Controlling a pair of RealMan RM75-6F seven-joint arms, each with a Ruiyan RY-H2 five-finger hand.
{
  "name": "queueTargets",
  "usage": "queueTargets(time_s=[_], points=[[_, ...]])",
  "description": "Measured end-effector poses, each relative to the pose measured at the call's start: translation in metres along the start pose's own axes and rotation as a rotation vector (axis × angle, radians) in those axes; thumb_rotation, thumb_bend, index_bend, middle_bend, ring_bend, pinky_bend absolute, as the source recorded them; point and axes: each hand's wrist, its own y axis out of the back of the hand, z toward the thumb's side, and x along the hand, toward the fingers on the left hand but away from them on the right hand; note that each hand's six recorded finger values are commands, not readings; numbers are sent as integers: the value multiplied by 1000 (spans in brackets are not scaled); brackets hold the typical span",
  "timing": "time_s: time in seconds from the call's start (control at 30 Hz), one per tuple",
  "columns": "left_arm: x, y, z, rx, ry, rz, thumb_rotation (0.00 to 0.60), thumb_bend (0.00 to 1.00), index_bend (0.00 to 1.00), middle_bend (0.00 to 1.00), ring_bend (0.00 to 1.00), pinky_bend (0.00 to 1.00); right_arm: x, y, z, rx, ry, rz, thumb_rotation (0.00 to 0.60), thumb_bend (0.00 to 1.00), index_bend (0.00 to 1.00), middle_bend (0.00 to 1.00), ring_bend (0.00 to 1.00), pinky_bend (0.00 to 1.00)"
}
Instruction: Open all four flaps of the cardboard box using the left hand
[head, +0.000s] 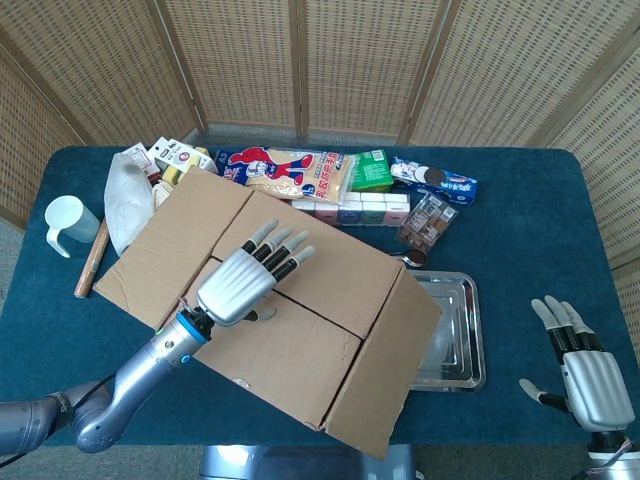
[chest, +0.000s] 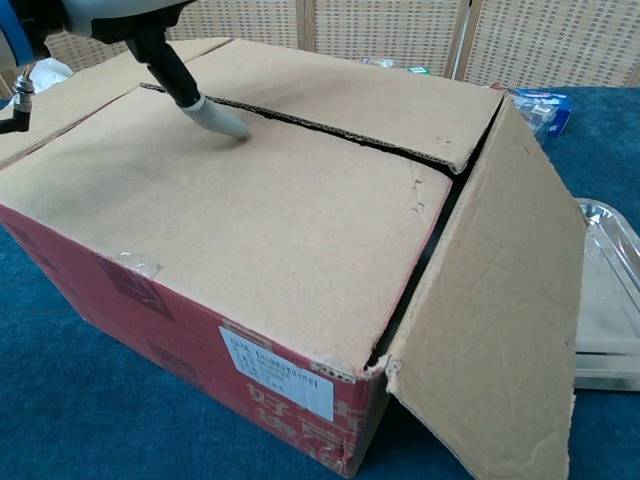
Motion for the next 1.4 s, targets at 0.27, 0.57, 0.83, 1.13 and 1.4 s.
queueTargets(time_s=[0.27, 0.57, 0.83, 1.13, 1.4], points=[[3, -12, 0, 10, 20, 0, 516, 62, 0, 0, 0, 0, -1, 0, -1, -4, -4, 1, 600, 0, 0, 0, 0, 211], [11, -19, -11, 31, 60, 22, 537, 63, 0, 0, 0, 0, 0, 0, 0, -4, 0, 3, 600, 0, 0, 0, 0, 211], [16, -13, -21, 23, 97, 59, 549, 64, 0, 0, 0, 0, 0, 1, 0, -7, 2, 2, 600, 0, 0, 0, 0, 211], [22, 4, -30, 39, 114, 104, 576, 64, 0, 0, 0, 0, 0, 0, 1, -6, 3, 4, 600, 0, 0, 0, 0, 211], [35, 18, -38, 68, 124, 145, 591, 64, 0, 0, 0, 0, 0, 1, -1, -9, -2, 4, 600, 0, 0, 0, 0, 210]])
